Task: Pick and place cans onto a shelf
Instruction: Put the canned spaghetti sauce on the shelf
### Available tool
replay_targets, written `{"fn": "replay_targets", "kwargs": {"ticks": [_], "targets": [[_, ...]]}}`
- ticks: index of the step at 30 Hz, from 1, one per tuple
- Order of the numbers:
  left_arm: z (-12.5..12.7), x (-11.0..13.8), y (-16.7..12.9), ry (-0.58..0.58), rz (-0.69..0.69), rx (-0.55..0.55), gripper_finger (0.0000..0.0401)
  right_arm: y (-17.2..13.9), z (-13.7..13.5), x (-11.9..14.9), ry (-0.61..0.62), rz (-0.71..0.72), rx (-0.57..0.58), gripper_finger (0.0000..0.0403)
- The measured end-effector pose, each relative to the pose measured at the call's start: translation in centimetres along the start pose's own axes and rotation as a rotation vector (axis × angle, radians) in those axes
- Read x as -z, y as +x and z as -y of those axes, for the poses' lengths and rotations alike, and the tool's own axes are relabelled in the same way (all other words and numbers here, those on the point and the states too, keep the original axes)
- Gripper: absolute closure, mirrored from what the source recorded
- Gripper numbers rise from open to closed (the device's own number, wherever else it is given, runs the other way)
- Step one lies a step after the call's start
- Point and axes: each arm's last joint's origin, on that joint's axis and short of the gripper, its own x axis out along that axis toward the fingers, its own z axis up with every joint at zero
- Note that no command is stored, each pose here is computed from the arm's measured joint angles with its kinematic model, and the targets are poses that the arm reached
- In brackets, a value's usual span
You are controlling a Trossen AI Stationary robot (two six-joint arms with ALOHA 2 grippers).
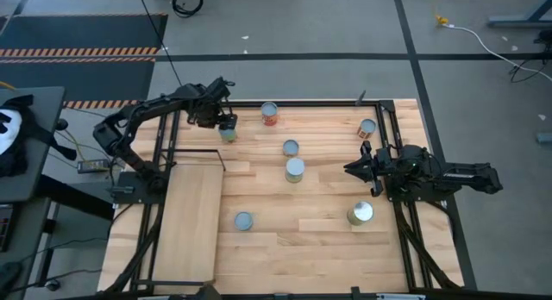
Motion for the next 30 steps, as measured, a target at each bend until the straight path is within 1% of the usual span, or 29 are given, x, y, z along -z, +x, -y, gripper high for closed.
{"fn": "replay_targets", "kwargs": {"ticks": [2,6,10,12,16,22,24,28,30], "targets": [[-0.2,0.3,0.8,-0.042,0.004,-0.002,0.0179,0.0,0.0,0.0,0.000,0.000,0.000,0.0337],[-0.6,0.7,1.4,-0.141,0.015,-0.007,0.0183,0.0,0.0,0.0,0.000,0.000,0.000,0.0337],[-0.2,0.4,1.5,-0.180,0.057,0.019,0.0194,0.0,0.0,0.0,0.000,0.000,0.000,0.0337],[0.1,0.2,1.5,-0.204,0.086,0.043,0.0205,0.0,0.0,0.0,0.000,0.000,0.000,0.0337],[0.5,0.1,1.6,-0.228,0.112,0.062,0.0252,0.0,0.0,0.0,0.000,0.000,0.000,0.0337],[0.6,0.0,1.5,-0.247,0.126,0.073,0.0357,0.0,0.0,0.0,-0.002,0.001,0.000,0.0337],[0.7,-0.1,1.5,-0.239,0.137,0.079,0.0385,0.0,0.0,-0.2,-0.024,0.016,-0.002,0.0337],[1.1,0.1,0.9,-0.221,0.111,0.114,0.0386,0.0,-0.1,-0.6,-0.059,0.064,-0.008,0.0337],[1.6,0.0,-0.3,-0.204,0.111,0.148,0.0386,-0.1,-0.2,-1.1,-0.067,0.114,-0.015,0.0337]]}}
